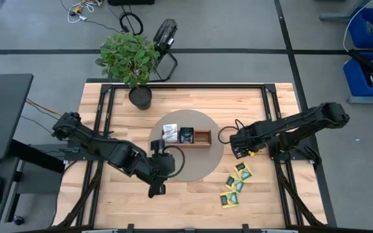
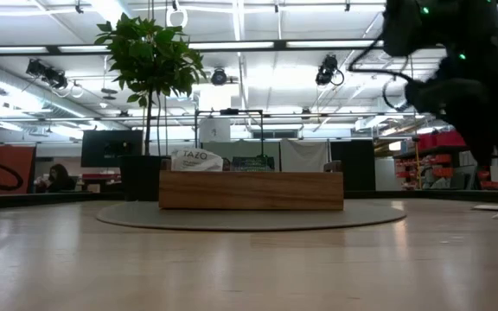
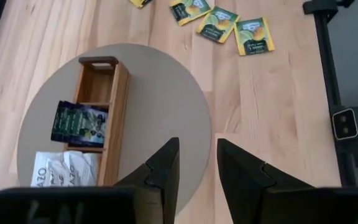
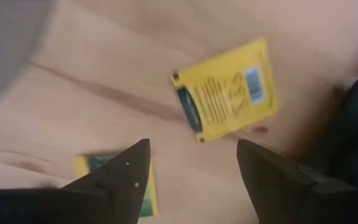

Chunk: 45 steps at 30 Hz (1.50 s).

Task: Pick & Place Tea
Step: Put the yellow tea bag into the right section of the wooden organizer

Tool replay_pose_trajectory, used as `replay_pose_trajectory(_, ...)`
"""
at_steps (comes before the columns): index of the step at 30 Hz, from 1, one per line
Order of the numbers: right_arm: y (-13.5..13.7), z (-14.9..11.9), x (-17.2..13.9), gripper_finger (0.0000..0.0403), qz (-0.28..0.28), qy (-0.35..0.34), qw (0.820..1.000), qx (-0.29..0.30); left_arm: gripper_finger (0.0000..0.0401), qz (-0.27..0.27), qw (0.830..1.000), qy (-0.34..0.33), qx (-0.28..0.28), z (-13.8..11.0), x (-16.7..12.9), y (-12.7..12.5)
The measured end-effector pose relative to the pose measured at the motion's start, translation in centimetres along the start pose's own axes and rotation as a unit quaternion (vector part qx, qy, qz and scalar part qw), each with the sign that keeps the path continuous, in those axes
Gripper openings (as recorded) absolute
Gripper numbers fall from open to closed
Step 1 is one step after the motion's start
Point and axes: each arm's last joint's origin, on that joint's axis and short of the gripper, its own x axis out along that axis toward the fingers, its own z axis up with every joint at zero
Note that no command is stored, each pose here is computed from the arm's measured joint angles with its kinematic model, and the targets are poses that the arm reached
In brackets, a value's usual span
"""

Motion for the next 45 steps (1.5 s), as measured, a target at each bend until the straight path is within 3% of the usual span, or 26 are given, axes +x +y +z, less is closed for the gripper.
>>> replay_pose_trajectory(6, -0.6, -0.2, 2.2, 0.0238, 0.045, 0.001, 0.999, 0.004, 0.0112, 0.030, 0.999, -0.013, -0.025, 0.1, 0.1, 0.3)
replay_pose_trajectory(17, -2.1, -1.2, 5.9, 0.0230, 0.030, 0.024, 0.999, -0.013, 0.0112, 0.031, 0.993, -0.057, -0.100, 1.7, 0.8, 1.8)
replay_pose_trajectory(27, -2.2, -1.2, 6.5, 0.0207, 0.043, 0.007, 0.998, -0.038, 0.0112, 0.029, 0.989, -0.080, -0.125, 2.5, 1.0, 2.6)
replay_pose_trajectory(32, -2.4, -1.2, 7.0, 0.0165, 0.047, 0.010, 0.999, -0.025, 0.0112, 0.030, 0.988, -0.086, -0.128, 2.7, 1.1, 2.8)
replay_pose_trajectory(45, -2.1, -1.1, 7.0, 0.0009, 0.060, -0.001, 0.997, -0.045, 0.0112, 0.030, 0.988, -0.085, -0.126, 2.7, 1.1, 2.8)
